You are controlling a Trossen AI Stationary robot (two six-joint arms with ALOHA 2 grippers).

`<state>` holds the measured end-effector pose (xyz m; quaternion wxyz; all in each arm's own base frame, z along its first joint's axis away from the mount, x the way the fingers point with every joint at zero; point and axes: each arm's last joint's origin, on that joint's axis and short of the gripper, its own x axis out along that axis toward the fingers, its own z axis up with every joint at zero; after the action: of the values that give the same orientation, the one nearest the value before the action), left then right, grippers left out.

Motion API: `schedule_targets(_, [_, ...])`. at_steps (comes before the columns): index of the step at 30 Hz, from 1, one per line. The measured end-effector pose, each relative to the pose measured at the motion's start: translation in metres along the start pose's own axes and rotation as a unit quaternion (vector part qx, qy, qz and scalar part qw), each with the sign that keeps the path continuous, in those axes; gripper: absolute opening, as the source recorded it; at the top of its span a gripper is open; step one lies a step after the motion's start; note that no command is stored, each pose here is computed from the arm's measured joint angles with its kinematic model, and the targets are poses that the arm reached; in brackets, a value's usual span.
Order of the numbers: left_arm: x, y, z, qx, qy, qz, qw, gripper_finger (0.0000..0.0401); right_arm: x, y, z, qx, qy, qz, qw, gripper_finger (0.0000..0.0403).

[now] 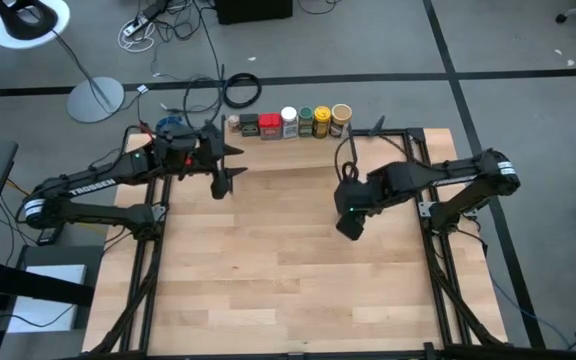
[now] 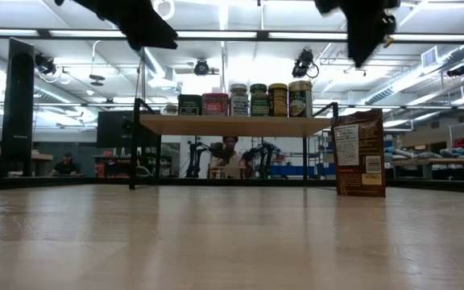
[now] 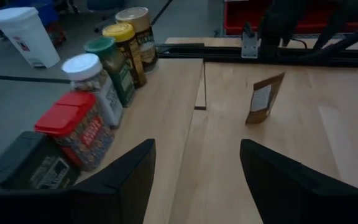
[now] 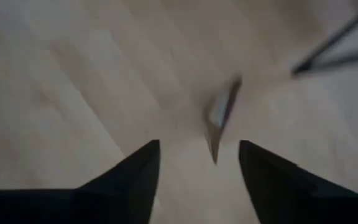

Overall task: Shelf spices
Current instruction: Put the orange seasoning pack on the shelf

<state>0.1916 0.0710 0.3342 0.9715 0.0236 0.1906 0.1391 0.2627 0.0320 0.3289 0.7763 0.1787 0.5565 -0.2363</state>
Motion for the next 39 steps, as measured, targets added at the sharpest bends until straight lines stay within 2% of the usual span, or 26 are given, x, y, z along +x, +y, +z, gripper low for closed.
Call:
schedule_targets(4, [0.010, -0.002, -0.015, 0.001, -0.008, -0.002, 1.000, 0.0239, 0.024, -0.004, -0.012, 0.020, 0.045, -0.026, 0.998, 0.0269])
schedule_targets(7, [0.015, -0.003, -0.021, 0.001, -0.021, 0.001, 1.000, 0.0239, 0.034, -0.003, -0.016, 0.026, 0.058, -0.023, 0.998, 0.0285])
schedule_targets(11, [0.016, -0.003, -0.021, 0.002, -0.039, 0.003, 0.999, 0.0239, 0.045, -0.003, -0.017, 0.034, 0.060, -0.006, 0.998, 0.0281])
schedule_targets(17, [0.016, -0.003, -0.020, -0.001, -0.041, 0.003, 0.999, 0.0239, 0.065, -0.019, -0.019, 0.053, 0.070, -0.052, 0.995, 0.0262])
schedule_targets(22, [0.016, -0.003, -0.020, -0.005, -0.041, 0.003, 0.999, 0.0239, 0.081, -0.020, -0.016, 0.046, 0.062, -0.012, 0.997, 0.0244])
schedule_targets(25, [0.016, -0.003, -0.020, -0.011, -0.041, 0.003, 0.999, 0.0239, 0.086, -0.023, -0.017, 0.045, 0.063, -0.017, 0.997, 0.0222])
schedule_targets(28, [0.016, -0.003, -0.020, -0.011, -0.041, 0.003, 0.999, 0.0239, 0.087, -0.026, -0.016, 0.040, 0.058, -0.030, 0.997, 0.0180])
schedule_targets(35, [0.016, -0.003, -0.021, -0.016, -0.040, 0.002, 0.999, 0.0239, 0.087, -0.027, -0.014, 0.008, 0.047, -0.041, 0.998, 0.0019])
schedule_targets(39, [0.016, -0.003, -0.021, -0.025, -0.039, 0.002, 0.999, 0.0239, 0.081, -0.028, -0.007, -0.002, 0.035, -0.035, 0.999, 0.0009])
